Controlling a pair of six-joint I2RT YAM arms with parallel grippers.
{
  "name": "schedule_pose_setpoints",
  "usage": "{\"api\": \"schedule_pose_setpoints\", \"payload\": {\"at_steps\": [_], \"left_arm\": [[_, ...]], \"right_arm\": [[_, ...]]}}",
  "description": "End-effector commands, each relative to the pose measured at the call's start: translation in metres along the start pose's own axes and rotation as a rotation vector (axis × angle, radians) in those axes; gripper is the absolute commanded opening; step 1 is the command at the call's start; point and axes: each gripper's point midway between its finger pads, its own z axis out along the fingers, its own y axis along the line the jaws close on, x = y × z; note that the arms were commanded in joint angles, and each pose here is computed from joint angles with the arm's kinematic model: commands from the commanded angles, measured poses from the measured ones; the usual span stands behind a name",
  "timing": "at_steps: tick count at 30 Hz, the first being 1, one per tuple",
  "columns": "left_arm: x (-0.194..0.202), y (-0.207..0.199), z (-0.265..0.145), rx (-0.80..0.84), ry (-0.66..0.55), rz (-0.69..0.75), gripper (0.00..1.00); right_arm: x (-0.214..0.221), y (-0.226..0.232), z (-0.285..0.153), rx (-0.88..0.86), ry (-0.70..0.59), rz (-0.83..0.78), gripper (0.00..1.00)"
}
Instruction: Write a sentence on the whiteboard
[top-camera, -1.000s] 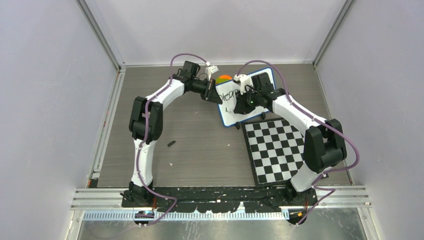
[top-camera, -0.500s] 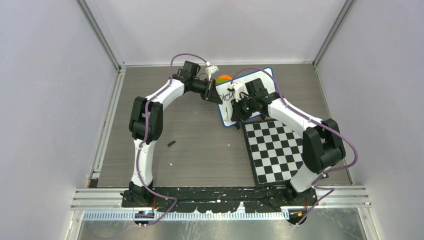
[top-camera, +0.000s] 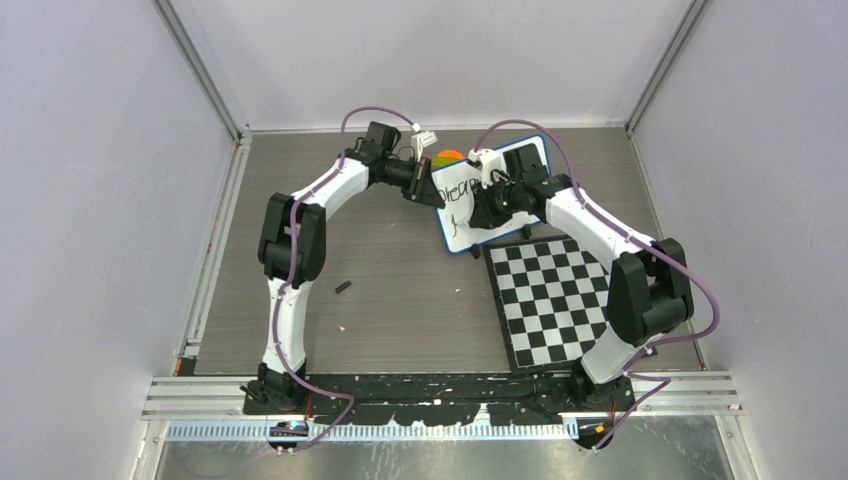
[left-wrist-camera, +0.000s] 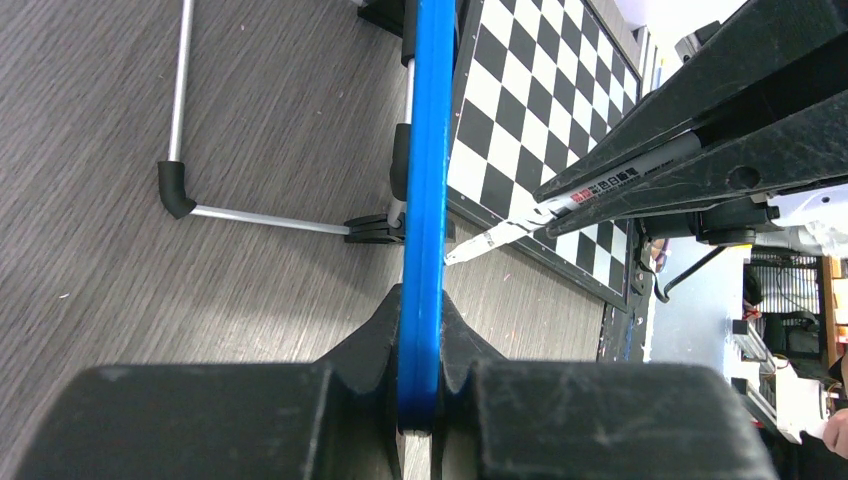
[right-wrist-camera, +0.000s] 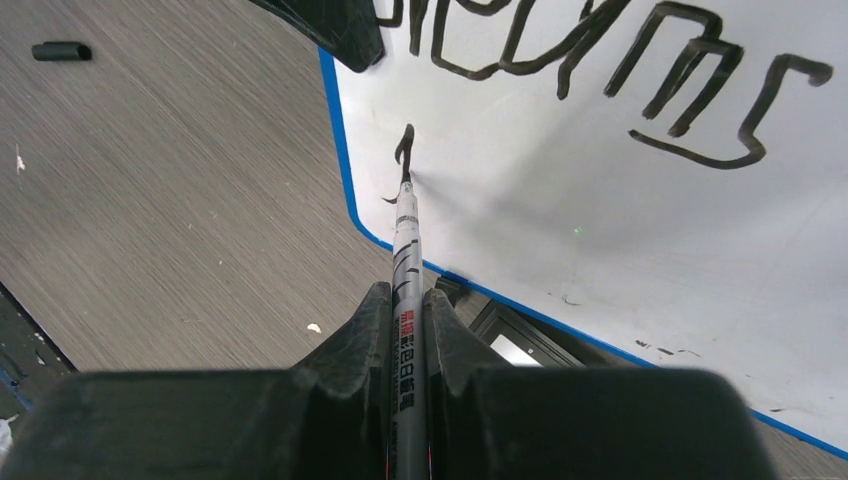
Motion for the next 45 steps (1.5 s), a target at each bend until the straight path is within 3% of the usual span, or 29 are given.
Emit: {"api": "schedule_pose_setpoints", "payload": {"at_steps": [1,18,26,45], "left_arm": [[-0.005,-0.01,-0.003,0.0,0.008,-0.006,0.0],[-0.006,-0.01,-0.004,-0.006,0.006,0.002,0.0],[-0.005,-0.008,-0.003,-0.011,0.008,0.001,0.0],[-0.005,-0.006,-0.002,-0.012,0.009,-0.001,0.0]], "right_arm": [[-0.037,0.004,-0.014,0.01,-0.105,-0.032,0.0],[-0.045,-0.016,-0.008,0.079,-0.122,-0.009,0.0],[-0.028,-0.024,-0.013,0.101,-0.09,0.002,0.0],[-0.016,-0.004,0.001,0.02,-0.042,0.013,0.0]]}}
